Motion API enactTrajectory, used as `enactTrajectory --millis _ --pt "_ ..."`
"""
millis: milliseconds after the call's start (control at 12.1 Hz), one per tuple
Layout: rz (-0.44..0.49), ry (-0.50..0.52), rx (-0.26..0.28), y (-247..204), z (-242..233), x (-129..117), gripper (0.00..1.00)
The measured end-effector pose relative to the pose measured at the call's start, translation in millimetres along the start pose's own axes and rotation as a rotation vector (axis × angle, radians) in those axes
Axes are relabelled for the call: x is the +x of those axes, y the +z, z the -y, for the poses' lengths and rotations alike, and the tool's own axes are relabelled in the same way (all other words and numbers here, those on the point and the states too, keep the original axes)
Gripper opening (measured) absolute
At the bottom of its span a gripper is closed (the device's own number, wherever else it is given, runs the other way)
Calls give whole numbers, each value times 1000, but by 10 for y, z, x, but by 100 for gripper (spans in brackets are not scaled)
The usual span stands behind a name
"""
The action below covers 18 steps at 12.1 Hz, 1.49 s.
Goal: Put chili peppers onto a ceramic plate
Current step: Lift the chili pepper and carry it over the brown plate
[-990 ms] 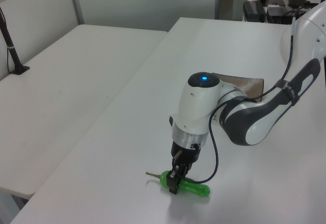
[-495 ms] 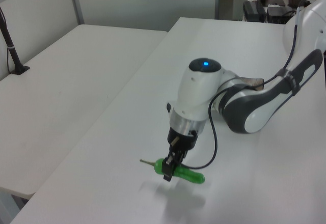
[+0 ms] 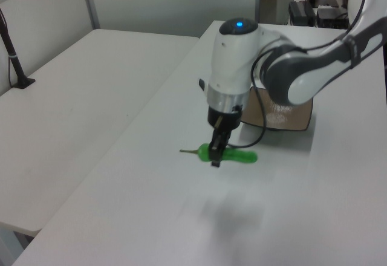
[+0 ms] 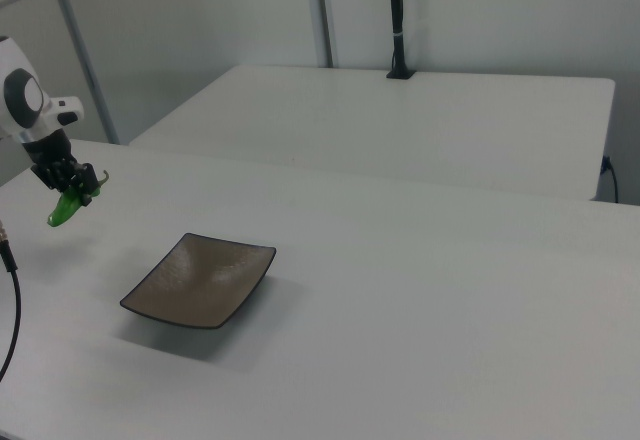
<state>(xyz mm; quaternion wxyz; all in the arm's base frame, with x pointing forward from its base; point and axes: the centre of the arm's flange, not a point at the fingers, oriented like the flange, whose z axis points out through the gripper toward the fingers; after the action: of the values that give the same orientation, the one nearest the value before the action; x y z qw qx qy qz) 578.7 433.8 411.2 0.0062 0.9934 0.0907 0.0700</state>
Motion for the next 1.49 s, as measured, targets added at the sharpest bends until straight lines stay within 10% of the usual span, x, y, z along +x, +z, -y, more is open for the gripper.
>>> enactTrajectory --millis 660,1485 --pt "147 -253 -118 -332 -1262 -129 36" --pt "183 -238 -152 -236 -2878 -390 36"
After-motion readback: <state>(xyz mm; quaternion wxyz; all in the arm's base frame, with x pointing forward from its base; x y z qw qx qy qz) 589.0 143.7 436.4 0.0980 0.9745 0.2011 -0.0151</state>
